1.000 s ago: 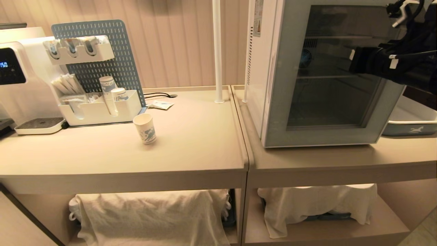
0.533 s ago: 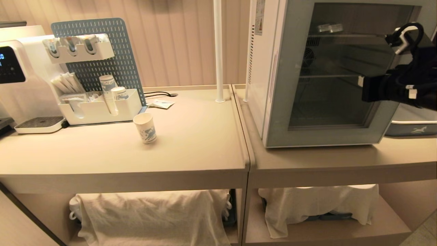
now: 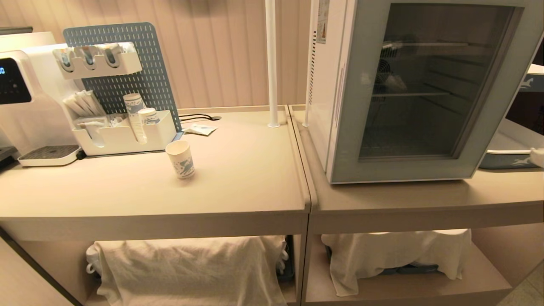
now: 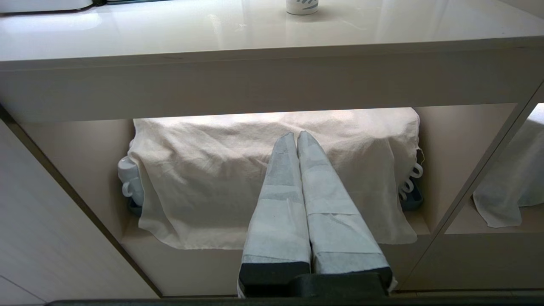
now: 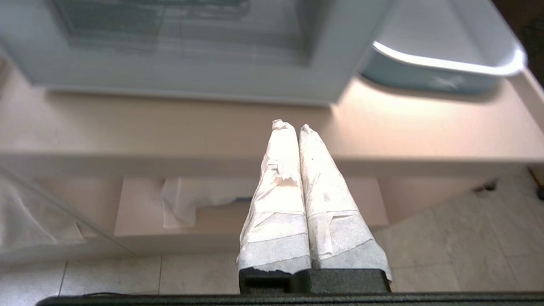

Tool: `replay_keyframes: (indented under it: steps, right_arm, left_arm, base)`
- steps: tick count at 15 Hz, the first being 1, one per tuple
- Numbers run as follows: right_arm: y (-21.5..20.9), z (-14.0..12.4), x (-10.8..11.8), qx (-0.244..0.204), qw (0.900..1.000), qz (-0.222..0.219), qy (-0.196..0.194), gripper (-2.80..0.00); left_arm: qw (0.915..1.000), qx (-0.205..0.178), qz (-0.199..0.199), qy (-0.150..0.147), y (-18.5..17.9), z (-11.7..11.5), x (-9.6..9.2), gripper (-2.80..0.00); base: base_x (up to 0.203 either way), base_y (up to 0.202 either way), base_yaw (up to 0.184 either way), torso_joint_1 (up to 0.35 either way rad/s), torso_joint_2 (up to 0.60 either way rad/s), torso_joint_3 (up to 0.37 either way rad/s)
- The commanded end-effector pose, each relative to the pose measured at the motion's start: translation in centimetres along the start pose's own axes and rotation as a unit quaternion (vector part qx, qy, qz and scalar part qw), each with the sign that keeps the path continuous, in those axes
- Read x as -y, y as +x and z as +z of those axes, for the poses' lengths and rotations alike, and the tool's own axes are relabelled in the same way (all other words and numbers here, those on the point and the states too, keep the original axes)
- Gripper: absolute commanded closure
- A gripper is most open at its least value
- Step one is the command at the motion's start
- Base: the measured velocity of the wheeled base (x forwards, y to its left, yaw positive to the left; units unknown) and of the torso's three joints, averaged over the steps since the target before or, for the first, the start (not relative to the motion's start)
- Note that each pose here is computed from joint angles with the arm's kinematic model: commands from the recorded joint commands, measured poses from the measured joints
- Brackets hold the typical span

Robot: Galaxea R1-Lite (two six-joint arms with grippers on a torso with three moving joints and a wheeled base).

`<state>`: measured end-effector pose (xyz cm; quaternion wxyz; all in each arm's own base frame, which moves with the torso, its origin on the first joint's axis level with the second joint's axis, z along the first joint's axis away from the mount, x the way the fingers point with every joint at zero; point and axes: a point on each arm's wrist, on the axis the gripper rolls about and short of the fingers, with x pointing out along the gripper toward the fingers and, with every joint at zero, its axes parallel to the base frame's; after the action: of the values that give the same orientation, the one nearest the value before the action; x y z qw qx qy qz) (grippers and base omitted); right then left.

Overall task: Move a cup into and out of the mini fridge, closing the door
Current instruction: Open the freezer door

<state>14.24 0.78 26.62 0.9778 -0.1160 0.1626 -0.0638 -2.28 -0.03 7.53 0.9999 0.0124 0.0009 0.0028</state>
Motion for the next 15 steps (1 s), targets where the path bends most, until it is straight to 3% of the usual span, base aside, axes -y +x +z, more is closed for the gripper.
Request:
replay_keyframes:
  steps: [1,6,9,15]
  right_arm:
    - [-6.3,-2.4,1.3,0.062,0.997,-0.030,0.019,0.00]
    - [-10.4,-12.3,0.6,0.074,0.995,-0.054,0.033,0.00]
    - [-10.3,-17.7,-0.8,0.074,0.996,-0.029,0.035,0.00]
    - [-10.8,-22.1,-1.9,0.149,0.986,0.026,0.064,0.00]
  left_arm:
    - [1.0000,0.000,0.000,0.000,0.0,0.0,0.0,0.00]
    - [1.0000,0.000,0.000,0.000,0.0,0.0,0.0,0.00]
    - [1.0000,0.000,0.000,0.000,0.0,0.0,0.0,0.00]
    - [1.0000,0.000,0.000,-0.001,0.0,0.0,0.0,0.00]
  base:
    - [0.000,0.000,0.000,0.000,0.00,0.000]
    - [0.000,0.000,0.000,0.000,0.00,0.000]
    - [0.000,0.000,0.000,0.000,0.00,0.000]
    - [0.000,0.000,0.000,0.000,0.00,0.000]
